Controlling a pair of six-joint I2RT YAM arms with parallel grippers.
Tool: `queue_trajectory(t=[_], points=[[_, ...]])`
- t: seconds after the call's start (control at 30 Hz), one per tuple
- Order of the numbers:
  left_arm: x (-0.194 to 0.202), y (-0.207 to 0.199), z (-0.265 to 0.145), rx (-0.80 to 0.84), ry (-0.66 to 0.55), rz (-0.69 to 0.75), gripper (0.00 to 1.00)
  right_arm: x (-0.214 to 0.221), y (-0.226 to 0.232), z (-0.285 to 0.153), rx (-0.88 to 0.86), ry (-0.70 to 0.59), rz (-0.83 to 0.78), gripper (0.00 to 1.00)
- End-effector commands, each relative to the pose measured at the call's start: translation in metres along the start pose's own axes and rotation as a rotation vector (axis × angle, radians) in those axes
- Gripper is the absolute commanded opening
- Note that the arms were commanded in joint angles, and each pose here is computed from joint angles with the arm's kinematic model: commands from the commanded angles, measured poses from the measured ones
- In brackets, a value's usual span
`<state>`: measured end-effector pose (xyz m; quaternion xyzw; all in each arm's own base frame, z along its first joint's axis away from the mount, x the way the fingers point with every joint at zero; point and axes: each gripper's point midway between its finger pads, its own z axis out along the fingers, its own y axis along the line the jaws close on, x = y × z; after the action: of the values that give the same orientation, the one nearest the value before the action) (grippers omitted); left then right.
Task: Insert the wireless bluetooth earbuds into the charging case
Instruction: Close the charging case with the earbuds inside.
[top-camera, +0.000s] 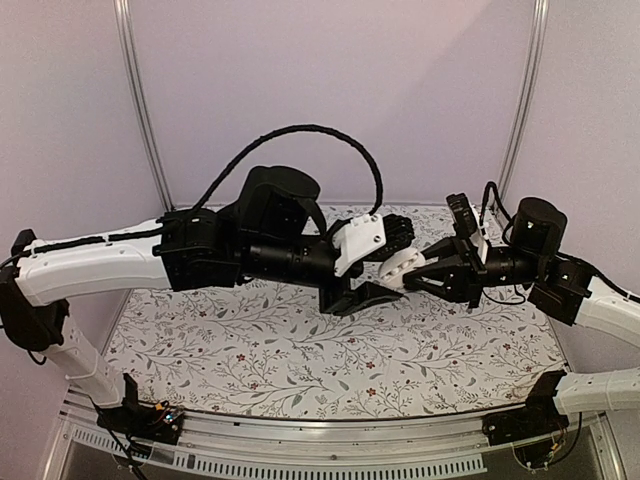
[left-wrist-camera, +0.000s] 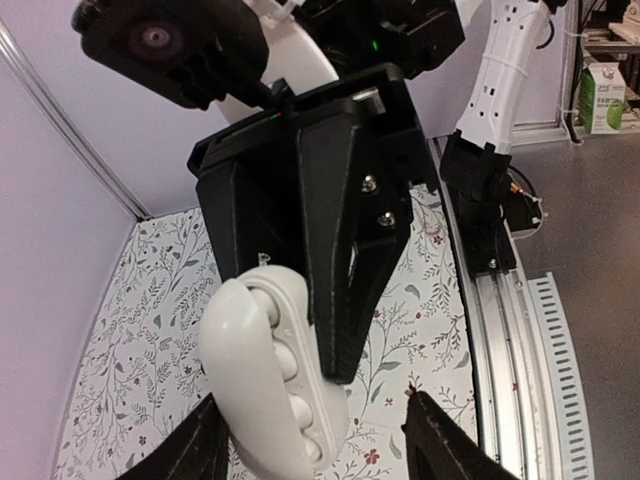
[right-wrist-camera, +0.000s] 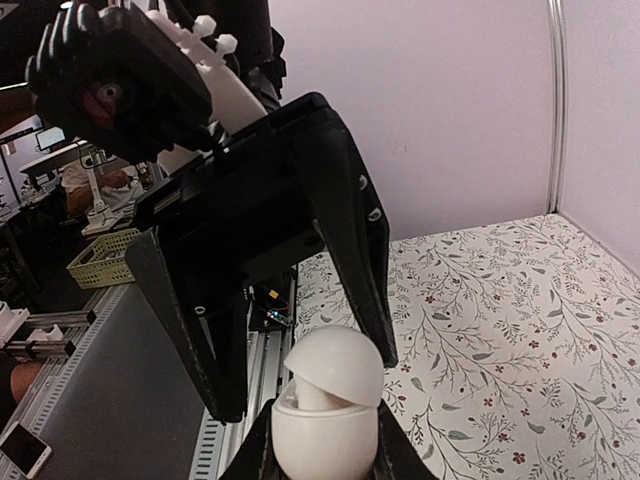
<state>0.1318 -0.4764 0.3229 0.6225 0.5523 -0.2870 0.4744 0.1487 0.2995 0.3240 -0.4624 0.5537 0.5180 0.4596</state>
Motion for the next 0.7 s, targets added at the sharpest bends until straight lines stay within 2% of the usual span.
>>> queue_trajectory(t=[0.0,0.3,0.47,0.5,0.6,0.67], points=[[-0.007,-0.027,0.013,0.034,0.018,0.089,0.58,-0.012,-0.008,0.000,0.048,-0.035,0.010,0.00],[0.000,-0.012,0.026,-0.135,0.091,0.151,0.47,-0.015,-0.013,0.000,0.071,-0.049,0.075,0.00],[0.003,-0.012,0.027,-0.141,0.099,0.168,0.34,-0.013,-0.015,0.000,0.080,-0.050,0.095,0.00],[0.004,-0.012,0.027,-0.144,0.103,0.171,0.34,-0.012,-0.015,0.000,0.084,-0.049,0.097,0.00],[0.000,-0.006,0.019,-0.171,0.093,0.166,0.45,-0.010,-0.016,0.000,0.088,-0.044,0.094,0.00],[-0.003,-0.005,0.013,-0.180,0.078,0.168,0.46,-0.010,-0.016,-0.001,0.092,-0.042,0.091,0.00]])
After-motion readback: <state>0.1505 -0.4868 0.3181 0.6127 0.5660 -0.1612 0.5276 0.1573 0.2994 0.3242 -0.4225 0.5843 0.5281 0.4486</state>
